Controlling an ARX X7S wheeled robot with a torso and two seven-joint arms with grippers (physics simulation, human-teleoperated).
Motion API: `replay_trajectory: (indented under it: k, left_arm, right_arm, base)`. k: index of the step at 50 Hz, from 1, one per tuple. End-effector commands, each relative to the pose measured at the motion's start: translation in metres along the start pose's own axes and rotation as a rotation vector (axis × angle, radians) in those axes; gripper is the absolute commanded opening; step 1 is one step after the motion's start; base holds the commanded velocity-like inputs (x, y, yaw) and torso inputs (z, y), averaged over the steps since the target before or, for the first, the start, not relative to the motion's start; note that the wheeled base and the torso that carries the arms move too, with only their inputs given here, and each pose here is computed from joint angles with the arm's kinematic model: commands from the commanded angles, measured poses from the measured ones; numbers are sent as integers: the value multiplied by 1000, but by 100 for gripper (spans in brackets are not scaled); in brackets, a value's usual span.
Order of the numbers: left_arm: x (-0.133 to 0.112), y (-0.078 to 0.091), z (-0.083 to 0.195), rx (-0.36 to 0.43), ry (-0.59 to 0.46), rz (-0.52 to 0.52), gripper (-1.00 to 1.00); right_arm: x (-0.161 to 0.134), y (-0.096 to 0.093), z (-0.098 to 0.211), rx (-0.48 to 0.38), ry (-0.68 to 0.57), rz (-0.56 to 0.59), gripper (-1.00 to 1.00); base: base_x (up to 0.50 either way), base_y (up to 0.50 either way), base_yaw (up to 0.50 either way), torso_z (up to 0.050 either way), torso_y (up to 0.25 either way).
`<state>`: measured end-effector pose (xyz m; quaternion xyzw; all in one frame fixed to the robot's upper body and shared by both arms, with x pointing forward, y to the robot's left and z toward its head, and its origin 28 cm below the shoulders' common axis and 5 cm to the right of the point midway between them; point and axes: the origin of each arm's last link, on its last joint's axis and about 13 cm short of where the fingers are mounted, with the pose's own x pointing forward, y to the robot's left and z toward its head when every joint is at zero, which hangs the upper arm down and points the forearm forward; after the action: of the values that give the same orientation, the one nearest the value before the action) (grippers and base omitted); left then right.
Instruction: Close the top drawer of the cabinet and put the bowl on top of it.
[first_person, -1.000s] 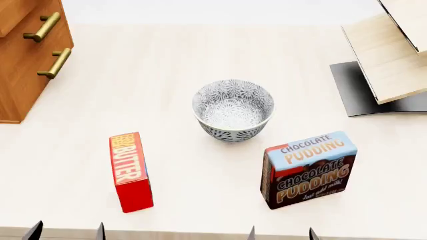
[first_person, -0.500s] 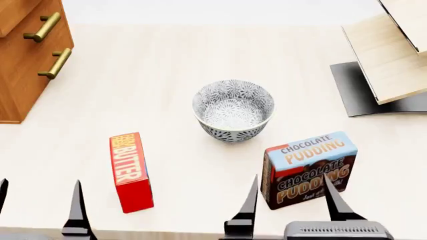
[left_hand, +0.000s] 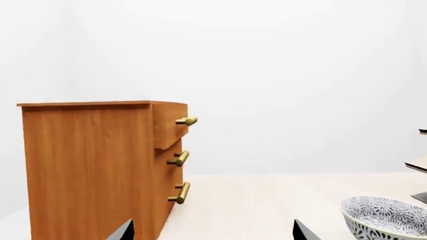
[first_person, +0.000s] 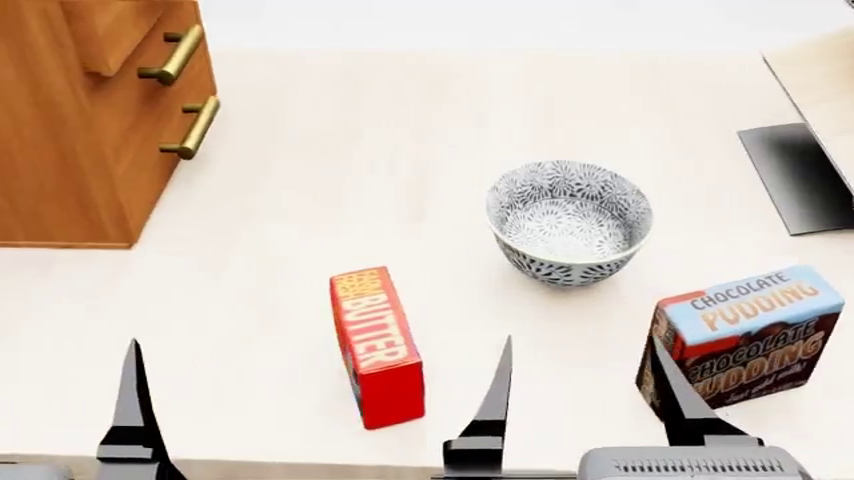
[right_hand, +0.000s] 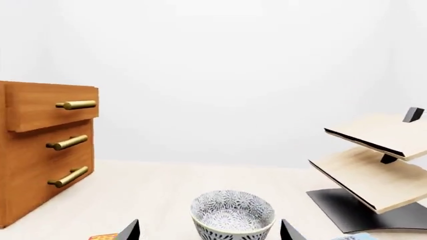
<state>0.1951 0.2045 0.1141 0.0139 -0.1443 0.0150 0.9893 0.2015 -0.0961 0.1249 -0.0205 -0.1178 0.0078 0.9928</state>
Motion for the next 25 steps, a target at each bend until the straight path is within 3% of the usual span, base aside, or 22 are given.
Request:
replay_trajectory:
  k: [1, 12, 25]
  left_arm:
    - [-2, 0, 3, -4, -5, -2, 100]
    - [-3, 0, 4, -5, -7, -4, 100]
    - [-5, 1, 5, -7, -9, -11, 100]
  right_arm:
    - [-2, 0, 2, -2, -31, 11, 100]
    - [-2, 1, 0, -5, -27, 19, 100]
    - [-1, 4, -1, -7, -18, 35, 100]
  base:
    - [0, 293, 0, 0, 0]
    - [0, 69, 0, 0, 0]
    - [0, 498, 0, 0, 0]
